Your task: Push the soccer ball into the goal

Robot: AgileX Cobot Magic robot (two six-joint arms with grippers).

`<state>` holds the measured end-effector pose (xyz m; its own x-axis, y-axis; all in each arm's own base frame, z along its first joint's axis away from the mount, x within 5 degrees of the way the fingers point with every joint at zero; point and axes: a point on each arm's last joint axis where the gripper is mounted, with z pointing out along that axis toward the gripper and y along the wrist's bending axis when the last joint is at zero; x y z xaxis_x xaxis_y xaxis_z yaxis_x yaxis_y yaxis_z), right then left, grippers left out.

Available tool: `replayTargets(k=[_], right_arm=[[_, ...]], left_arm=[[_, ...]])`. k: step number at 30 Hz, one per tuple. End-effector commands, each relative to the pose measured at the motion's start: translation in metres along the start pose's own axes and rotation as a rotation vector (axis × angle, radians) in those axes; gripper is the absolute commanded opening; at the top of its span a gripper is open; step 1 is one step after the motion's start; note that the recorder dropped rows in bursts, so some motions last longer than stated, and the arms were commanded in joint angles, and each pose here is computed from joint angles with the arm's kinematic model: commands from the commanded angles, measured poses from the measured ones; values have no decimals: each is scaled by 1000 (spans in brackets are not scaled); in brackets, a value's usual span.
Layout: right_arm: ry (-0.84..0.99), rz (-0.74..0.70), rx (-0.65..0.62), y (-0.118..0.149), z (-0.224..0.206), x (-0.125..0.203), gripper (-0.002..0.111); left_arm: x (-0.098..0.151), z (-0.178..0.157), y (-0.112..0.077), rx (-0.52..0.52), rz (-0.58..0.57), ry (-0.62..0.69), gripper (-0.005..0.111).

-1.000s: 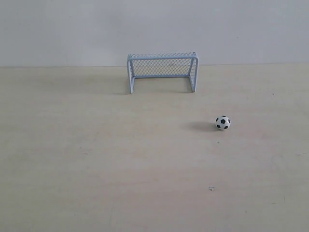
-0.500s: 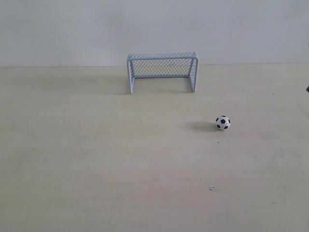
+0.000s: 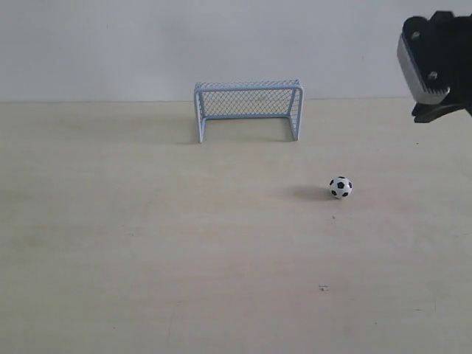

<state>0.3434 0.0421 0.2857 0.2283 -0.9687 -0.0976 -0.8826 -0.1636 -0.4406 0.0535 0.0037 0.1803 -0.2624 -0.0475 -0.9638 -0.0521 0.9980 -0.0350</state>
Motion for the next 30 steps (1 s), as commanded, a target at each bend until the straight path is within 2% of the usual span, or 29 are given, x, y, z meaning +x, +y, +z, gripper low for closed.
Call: replayTargets(k=[1, 4, 7, 15, 16, 19, 23, 25, 30], right_arm=[[32, -120, -50, -8, 40, 11, 0], [37, -189, -95, -5, 62, 15, 0], [49, -265, -90, -7, 67, 10, 0], [21, -409, -140, -4, 92, -25, 0], [3, -429, -180, 0, 99, -34, 0], [8, -429, -222, 5, 108, -42, 0], [37, -406, -285, 16, 125, -34, 0], [64, -411, -279, 23, 135, -30, 0], [53, -404, -218, 23, 139, -31, 0]], left_arm=[[-2, -1, 0, 0, -5, -19, 6], [-2, -1, 0, 0, -5, -19, 6], [-2, -1, 0, 0, -5, -16, 6], [-2, -1, 0, 0, -5, -16, 6], [-2, -1, 0, 0, -5, -16, 6], [-2, -1, 0, 0, -5, -16, 6], [-2, -1, 0, 0, -5, -18, 6], [-2, -1, 0, 0, -5, -18, 6], [-2, -1, 0, 0, -5, -18, 6]])
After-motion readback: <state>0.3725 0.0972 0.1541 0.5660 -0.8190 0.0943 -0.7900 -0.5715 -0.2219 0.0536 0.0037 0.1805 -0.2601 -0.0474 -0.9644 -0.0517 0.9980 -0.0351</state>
